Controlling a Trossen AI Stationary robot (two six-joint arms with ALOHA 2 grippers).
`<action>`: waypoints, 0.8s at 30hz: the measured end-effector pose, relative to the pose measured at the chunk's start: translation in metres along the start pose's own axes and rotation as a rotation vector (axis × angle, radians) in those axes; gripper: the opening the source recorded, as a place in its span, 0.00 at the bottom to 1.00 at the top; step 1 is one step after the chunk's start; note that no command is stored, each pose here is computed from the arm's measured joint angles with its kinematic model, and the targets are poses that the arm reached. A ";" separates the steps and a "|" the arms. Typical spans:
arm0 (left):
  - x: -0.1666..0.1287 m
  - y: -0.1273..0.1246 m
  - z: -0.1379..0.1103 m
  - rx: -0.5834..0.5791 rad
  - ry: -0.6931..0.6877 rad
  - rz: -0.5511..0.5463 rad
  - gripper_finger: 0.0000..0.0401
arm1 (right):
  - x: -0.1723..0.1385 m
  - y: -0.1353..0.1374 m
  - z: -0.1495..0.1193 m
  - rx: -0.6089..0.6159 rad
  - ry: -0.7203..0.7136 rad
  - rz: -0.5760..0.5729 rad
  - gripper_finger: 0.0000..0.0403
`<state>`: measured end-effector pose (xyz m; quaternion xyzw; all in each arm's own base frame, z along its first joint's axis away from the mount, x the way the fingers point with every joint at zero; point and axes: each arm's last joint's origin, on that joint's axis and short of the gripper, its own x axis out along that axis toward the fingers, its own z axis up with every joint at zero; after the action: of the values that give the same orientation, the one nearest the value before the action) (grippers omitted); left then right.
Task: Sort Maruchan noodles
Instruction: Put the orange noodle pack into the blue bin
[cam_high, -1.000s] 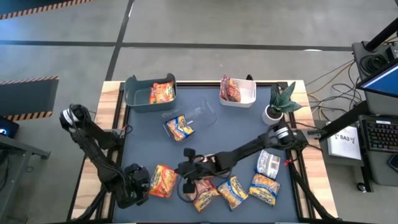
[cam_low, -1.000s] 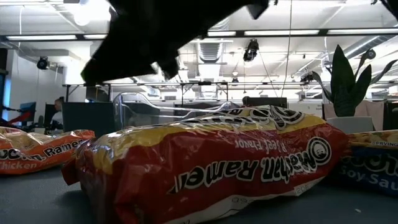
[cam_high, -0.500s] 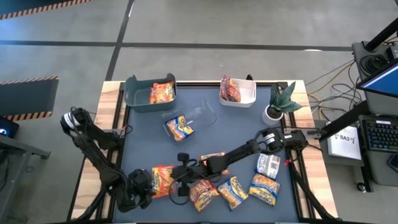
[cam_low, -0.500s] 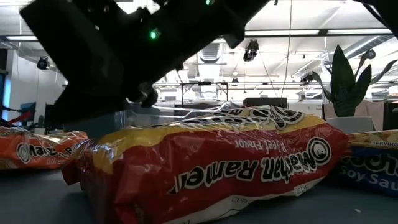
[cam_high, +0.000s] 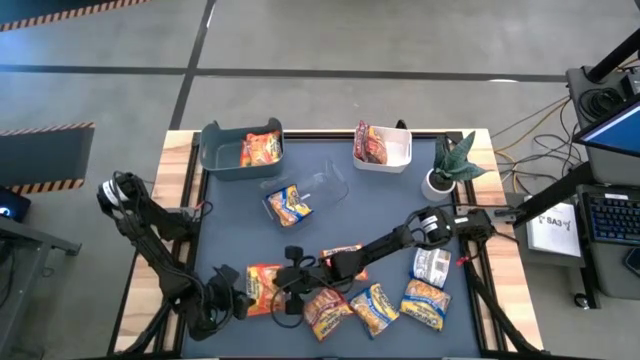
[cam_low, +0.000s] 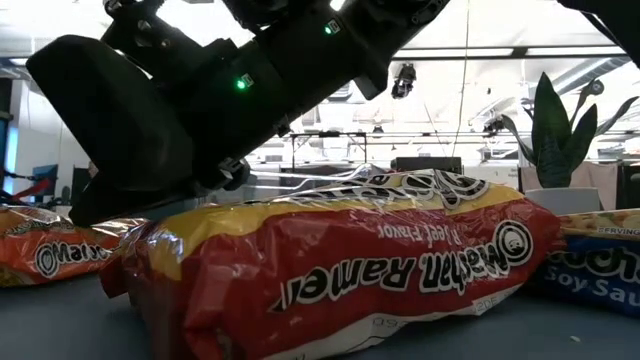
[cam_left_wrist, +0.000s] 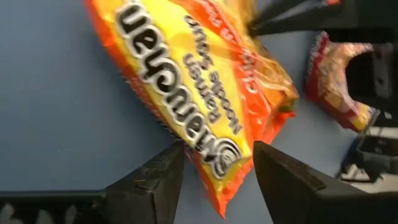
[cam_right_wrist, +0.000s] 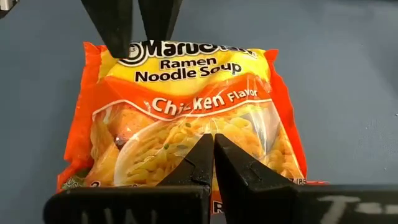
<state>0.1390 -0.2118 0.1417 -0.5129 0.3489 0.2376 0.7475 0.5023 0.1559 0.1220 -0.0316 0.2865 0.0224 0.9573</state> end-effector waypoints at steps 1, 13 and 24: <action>0.000 0.000 0.000 -0.010 0.002 0.004 0.46 | 0.000 0.000 0.000 -0.001 0.001 0.000 0.02; -0.003 0.000 -0.001 -0.061 0.016 0.035 0.60 | 0.003 -0.001 -0.021 -0.012 0.042 -0.045 0.02; -0.003 -0.001 0.002 -0.112 -0.074 -0.025 0.60 | 0.004 -0.002 -0.024 -0.017 0.034 -0.046 0.02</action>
<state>0.1387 -0.2101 0.1450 -0.5489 0.3009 0.2662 0.7330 0.4923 0.1524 0.1003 -0.0469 0.3020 0.0025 0.9522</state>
